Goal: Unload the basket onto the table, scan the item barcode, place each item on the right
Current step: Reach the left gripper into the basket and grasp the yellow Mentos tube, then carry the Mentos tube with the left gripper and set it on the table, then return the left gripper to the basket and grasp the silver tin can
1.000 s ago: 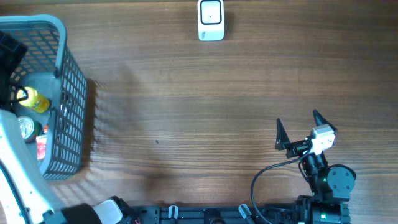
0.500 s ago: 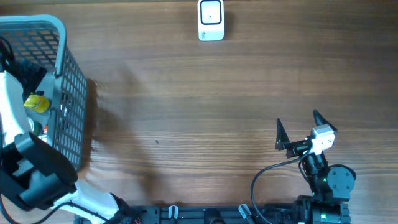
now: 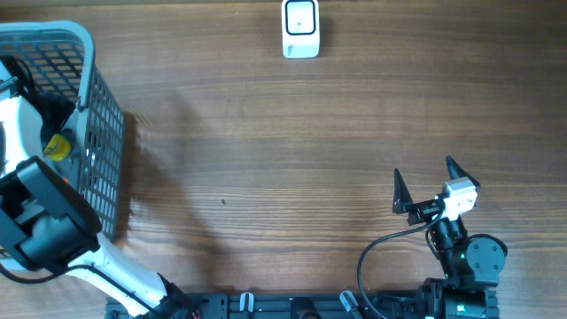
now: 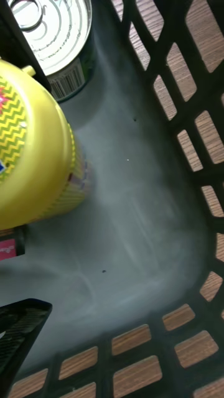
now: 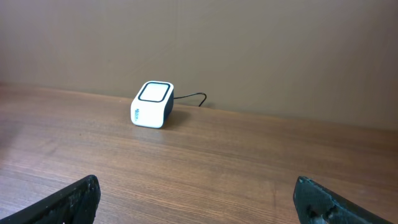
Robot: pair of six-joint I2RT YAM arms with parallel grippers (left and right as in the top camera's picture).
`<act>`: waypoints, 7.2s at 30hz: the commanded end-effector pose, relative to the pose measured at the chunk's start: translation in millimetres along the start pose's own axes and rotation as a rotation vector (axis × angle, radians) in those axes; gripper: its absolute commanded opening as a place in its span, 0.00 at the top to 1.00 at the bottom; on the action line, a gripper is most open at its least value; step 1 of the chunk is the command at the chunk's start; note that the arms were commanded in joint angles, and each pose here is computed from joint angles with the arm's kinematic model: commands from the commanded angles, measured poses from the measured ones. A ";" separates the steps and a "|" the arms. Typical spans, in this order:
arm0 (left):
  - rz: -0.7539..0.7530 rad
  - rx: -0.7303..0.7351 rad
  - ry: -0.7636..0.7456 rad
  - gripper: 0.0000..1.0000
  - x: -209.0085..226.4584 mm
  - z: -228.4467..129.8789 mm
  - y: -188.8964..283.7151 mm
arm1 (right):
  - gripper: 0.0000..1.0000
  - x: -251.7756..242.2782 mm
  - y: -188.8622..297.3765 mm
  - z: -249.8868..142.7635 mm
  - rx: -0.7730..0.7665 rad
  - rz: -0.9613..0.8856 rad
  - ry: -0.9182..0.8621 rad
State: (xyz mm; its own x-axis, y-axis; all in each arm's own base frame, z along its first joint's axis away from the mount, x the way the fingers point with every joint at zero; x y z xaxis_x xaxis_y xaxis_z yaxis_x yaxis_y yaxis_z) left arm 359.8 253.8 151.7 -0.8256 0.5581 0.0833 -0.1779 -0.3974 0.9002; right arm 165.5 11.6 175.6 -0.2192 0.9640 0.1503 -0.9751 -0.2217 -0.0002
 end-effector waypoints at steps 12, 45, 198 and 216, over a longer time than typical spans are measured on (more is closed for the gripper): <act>0.049 0.020 0.009 0.31 -1.6 -4.2 -36.1 | 0.00 -1.3 0.3 1.1 -0.010 -0.012 -0.013; -0.900 -0.470 0.170 0.47 19.4 -25.1 334.4 | 0.00 -1.3 0.3 1.1 -0.010 -0.012 -0.013; -0.233 0.039 0.485 0.40 51.7 -22.1 38.4 | 0.00 -1.3 0.3 1.1 -0.010 -0.012 -0.013; -1.272 -0.189 0.266 0.34 14.2 -20.6 282.0 | 0.00 -1.3 0.3 1.1 -0.010 -0.012 -0.013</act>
State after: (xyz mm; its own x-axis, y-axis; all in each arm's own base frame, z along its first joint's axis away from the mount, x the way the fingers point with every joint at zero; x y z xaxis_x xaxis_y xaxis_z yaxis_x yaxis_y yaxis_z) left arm 281.0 167.0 379.8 -0.2851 0.4908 -0.8233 -0.9500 -0.0302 0.3109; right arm 165.6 10.7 175.6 -0.2111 0.9658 0.1507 -0.9769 -0.2135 -0.0002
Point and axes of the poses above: each gripper's point midway between its finger pads, its own y axis back along the fingers, its own x axis along the line the jaws close on, z = x × y, the point moved 8 cm from there along y, back along the fingers, and after that the axes turned 11 degrees about -y, right-handed, at the moved point
